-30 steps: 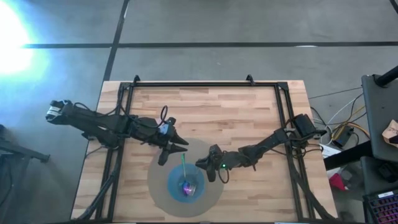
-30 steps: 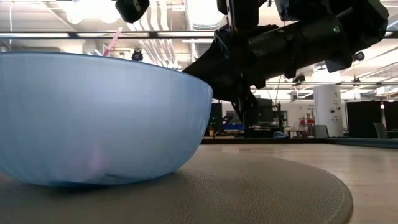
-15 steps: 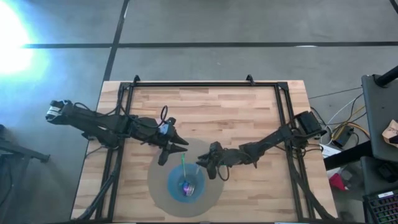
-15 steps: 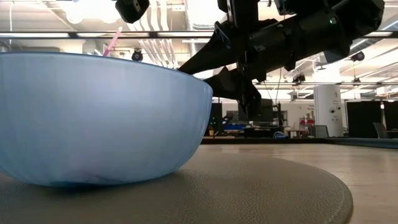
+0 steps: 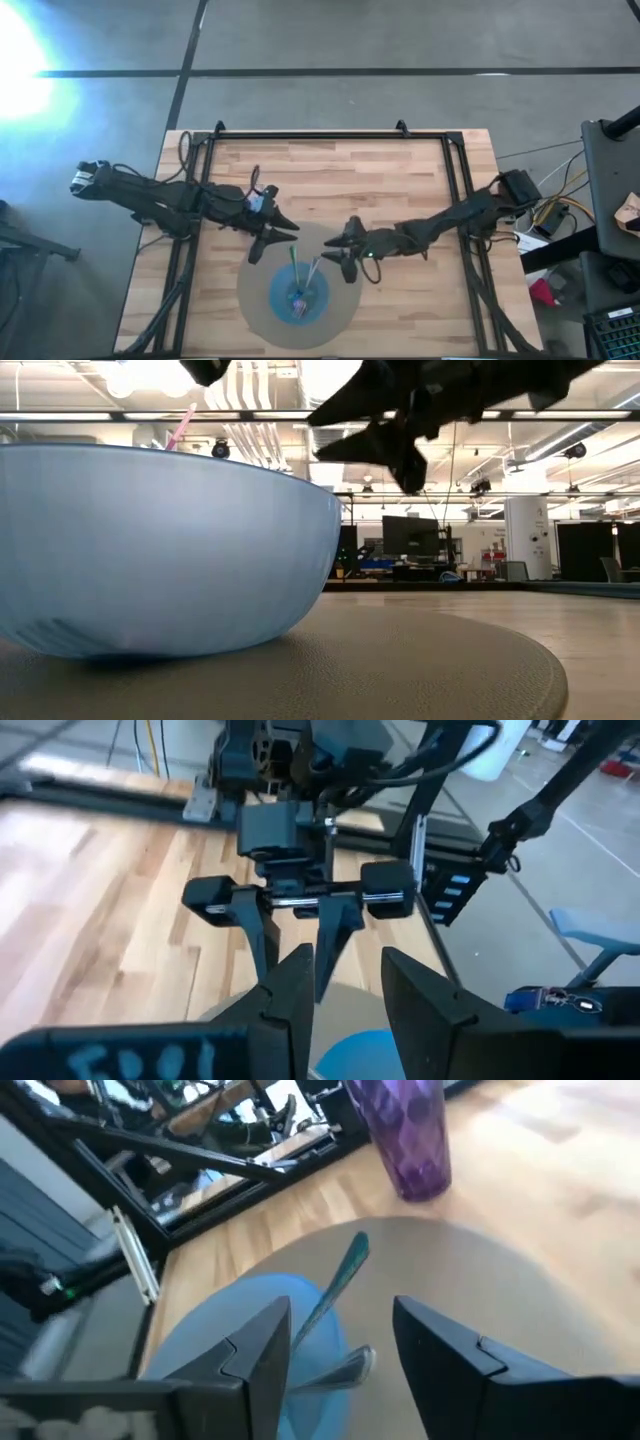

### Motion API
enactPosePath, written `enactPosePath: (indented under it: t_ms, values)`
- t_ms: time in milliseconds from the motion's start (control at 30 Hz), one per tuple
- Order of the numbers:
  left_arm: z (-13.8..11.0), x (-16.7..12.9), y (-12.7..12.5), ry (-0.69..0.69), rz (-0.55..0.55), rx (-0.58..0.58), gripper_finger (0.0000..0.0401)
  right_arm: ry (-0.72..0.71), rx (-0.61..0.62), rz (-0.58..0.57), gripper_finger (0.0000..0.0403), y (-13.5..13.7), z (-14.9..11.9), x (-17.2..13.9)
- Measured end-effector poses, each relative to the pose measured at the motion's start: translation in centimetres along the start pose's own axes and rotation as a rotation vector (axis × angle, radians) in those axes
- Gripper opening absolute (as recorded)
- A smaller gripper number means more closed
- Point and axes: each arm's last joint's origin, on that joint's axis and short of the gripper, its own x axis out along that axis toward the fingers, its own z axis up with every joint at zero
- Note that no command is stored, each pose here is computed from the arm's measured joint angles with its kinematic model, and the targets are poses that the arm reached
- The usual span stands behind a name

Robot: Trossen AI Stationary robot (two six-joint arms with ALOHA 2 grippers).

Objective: Pick & Place Utensil
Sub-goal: Return to Home Position

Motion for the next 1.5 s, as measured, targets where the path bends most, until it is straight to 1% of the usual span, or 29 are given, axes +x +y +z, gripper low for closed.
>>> enactPosePath:
  t_ms: [167, 300, 400, 500, 567, 700, 800, 867, 1000, 1200, 1367, 1500]
  values:
    - [0.9, -2.3, -0.2, -0.068, -0.013, 0.04, 0.011, -0.011, -0.133, 0.001, 0.0163, 0.6, 2.5, -2.6]
    - [1.4, -4.5, -0.2, -0.122, 0.023, 0.089, 0.0099, -0.037, -0.274, 0.01, 0.0153, 1.0, 4.7, -5.4]
    - [1.5, -6.2, -0.1, -0.14, 0.061, 0.119, 0.0081, -0.068, -0.348, 0.023, 0.0142, 1.1, 6.6, -7.8]
    - [1.3, -7.7, 0.1, -0.145, 0.094, 0.133, 0.006, -0.106, -0.383, 0.069, 0.0126, 0.9, 8.4, -10.2]
    - [1.0, -8.4, 0.2, -0.153, 0.097, 0.138, 0.0043, -0.138, -0.393, 0.09, 0.011, 0.7, 9.6, -11.8]
    - [0.2, -9.6, 0.5, -0.169, 0.109, 0.139, 0.0007, -0.18, -0.414, 0.102, 0.0065, 0.0, 11.2, -14.7]
    - [-0.6, -10.5, 0.8, -0.188, 0.133, 0.136, 0.0003, -0.216, -0.436, 0.089, 0.0024, -0.6, 12.0, -16.7]
    - [-1.0, -11.0, 1.0, -0.203, 0.136, 0.134, 0.0001, -0.243, -0.442, 0.086, 0.0013, -0.8, 12.4, -18.0]
    - [-1.7, -12.5, 1.2, -0.247, 0.128, 0.133, 0.0, -0.279, -0.457, 0.088, 0.0008, -1.2, 12.9, -20.6]
    - [-3.2, -14.2, 1.6, -0.287, 0.109, 0.153, 0.0, -0.263, -0.499, 0.077, 0.0008, -2.2, 12.3, -23.5]
    - [-5.2, -14.7, 2.1, -0.297, 0.088, 0.16, 0.0, -0.251, -0.493, 0.075, 0.0008, -3.5, 10.6, -24.1]
    - [-7.6, -14.3, 2.7, -0.263, 0.076, 0.181, 0.0, -0.223, -0.496, 0.07, 0.0008, -4.9, 8.3, -24.0]
